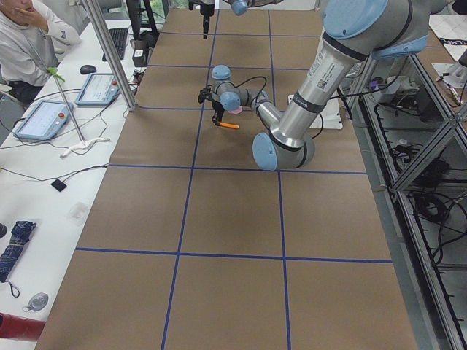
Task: Collect pens into pen holder
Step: 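Grasp the orange marker with the left gripper and lift it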
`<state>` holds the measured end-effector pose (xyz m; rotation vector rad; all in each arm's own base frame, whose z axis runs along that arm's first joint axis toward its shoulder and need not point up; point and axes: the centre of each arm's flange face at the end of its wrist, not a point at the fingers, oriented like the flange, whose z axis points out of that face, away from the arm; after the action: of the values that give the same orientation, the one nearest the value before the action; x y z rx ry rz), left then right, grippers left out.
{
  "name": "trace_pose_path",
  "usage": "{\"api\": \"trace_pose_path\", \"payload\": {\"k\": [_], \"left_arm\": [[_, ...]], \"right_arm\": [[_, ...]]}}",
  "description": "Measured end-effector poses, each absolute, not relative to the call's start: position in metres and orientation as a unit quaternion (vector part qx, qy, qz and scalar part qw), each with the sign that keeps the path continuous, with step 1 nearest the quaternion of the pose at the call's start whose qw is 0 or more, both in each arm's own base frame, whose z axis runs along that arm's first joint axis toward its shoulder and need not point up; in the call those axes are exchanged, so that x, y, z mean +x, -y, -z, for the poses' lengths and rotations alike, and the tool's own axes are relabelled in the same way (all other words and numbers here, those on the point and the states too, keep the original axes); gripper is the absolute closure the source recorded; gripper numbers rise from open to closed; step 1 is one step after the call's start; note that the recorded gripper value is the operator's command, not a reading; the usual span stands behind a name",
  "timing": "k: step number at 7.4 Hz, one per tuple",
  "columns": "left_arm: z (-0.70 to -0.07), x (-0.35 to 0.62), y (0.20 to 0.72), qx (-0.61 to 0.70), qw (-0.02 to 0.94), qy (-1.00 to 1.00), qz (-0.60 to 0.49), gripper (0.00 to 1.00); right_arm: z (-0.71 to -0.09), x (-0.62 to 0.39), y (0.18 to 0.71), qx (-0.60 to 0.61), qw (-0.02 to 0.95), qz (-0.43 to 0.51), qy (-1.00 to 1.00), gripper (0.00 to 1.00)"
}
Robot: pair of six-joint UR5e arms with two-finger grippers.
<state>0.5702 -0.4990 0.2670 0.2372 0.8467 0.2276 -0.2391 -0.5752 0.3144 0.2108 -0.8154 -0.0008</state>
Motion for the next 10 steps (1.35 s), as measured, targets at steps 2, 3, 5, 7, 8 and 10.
{"api": "trace_pose_path", "payload": {"k": [2, 3, 5, 7, 8, 10], "left_arm": [[-0.2688, 0.5717, 0.4983, 0.113, 0.899, -0.407, -0.110, 0.62], [-0.2691, 0.5724, 0.4976, 0.113, 0.900, -0.407, -0.111, 0.62], [-0.2692, 0.5736, 0.4964, 0.112, 0.900, -0.407, -0.111, 0.62], [-0.2693, 0.5742, 0.4956, 0.111, 0.900, -0.407, -0.111, 0.62], [-0.2695, 0.5746, 0.4954, 0.111, 0.900, -0.407, -0.111, 0.62], [-0.2699, 0.5752, 0.4949, 0.110, 0.900, -0.407, -0.111, 0.62]], "right_arm": [[-0.3153, -0.2391, 0.5752, 0.102, 0.913, 0.000, 0.395, 0.00], [-0.3156, -0.2391, 0.5752, 0.102, 0.913, 0.000, 0.395, 0.00], [-0.3158, -0.2390, 0.5753, 0.102, 0.913, 0.000, 0.395, 0.00], [-0.3161, -0.2391, 0.5754, 0.102, 0.913, 0.000, 0.394, 0.00], [-0.3160, -0.2391, 0.5754, 0.102, 0.913, 0.000, 0.394, 0.00], [-0.3161, -0.2390, 0.5752, 0.102, 0.913, 0.000, 0.394, 0.00]]}}
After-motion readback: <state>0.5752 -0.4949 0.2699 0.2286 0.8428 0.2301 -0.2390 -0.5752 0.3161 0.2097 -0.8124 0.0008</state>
